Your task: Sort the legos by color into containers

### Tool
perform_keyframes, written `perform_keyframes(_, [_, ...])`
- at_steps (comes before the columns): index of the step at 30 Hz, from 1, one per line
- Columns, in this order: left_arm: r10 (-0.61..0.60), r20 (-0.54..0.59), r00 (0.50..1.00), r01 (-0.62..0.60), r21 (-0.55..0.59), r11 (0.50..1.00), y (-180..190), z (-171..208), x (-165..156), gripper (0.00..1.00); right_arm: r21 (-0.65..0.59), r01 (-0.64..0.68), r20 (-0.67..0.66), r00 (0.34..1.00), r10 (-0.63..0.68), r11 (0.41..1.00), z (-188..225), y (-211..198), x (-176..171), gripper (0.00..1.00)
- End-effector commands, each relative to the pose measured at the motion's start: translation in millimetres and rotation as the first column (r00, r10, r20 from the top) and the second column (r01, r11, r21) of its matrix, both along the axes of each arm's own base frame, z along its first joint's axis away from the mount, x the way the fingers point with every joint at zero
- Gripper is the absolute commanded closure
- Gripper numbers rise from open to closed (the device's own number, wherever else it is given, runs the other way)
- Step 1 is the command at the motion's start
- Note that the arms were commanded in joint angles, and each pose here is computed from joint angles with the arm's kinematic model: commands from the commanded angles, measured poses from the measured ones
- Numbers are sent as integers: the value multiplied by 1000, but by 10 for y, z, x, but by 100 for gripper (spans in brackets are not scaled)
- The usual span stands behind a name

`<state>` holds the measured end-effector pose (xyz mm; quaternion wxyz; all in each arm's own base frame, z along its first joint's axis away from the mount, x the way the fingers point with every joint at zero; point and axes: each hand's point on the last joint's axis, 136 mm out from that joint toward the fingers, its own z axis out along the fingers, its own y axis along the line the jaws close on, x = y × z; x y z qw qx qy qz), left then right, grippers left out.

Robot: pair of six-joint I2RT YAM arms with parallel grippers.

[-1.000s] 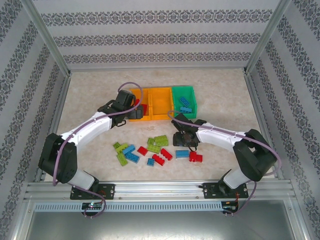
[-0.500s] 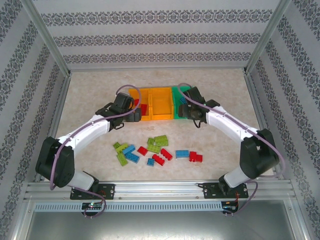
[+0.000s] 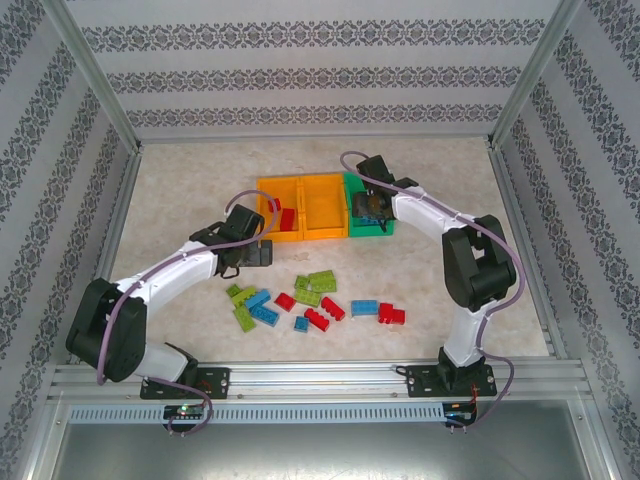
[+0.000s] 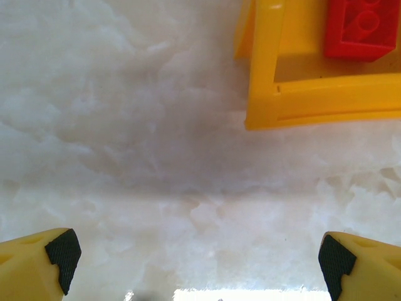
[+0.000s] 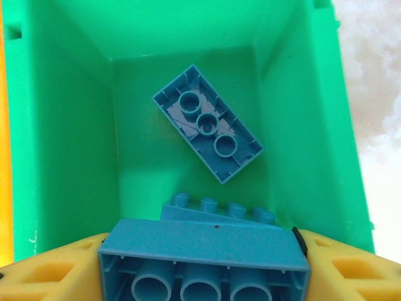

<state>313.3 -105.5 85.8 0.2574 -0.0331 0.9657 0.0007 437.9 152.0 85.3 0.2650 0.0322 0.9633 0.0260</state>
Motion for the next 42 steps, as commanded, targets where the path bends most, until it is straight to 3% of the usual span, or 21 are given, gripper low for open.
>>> perform_keyframes(1, [29,-1,1000,-29,11,1000,66,42,-98,1,-5,-3,16,1000,3,1000,4,21,109,34])
perform_keyframes(20, [40,-42,998,-40,19,999,126,-60,-248,0,12,-3,52,999,2,1000,144,42,58,20])
perform_keyframes(31, [45,-113,993,-42,26,999,179,-160,-451,0,15,-62,135,989,59,998,456,86,-255,8])
perform_keyframes(38, [42,-155,987,-41,8,999,204,-248,-631,0,22,-81,140,987,77,996,428,45,-428,6])
perform_keyframes(42, [35,-164,986,-35,1,999,235,-275,-738,6,17,-83,125,989,81,996,365,18,-496,6])
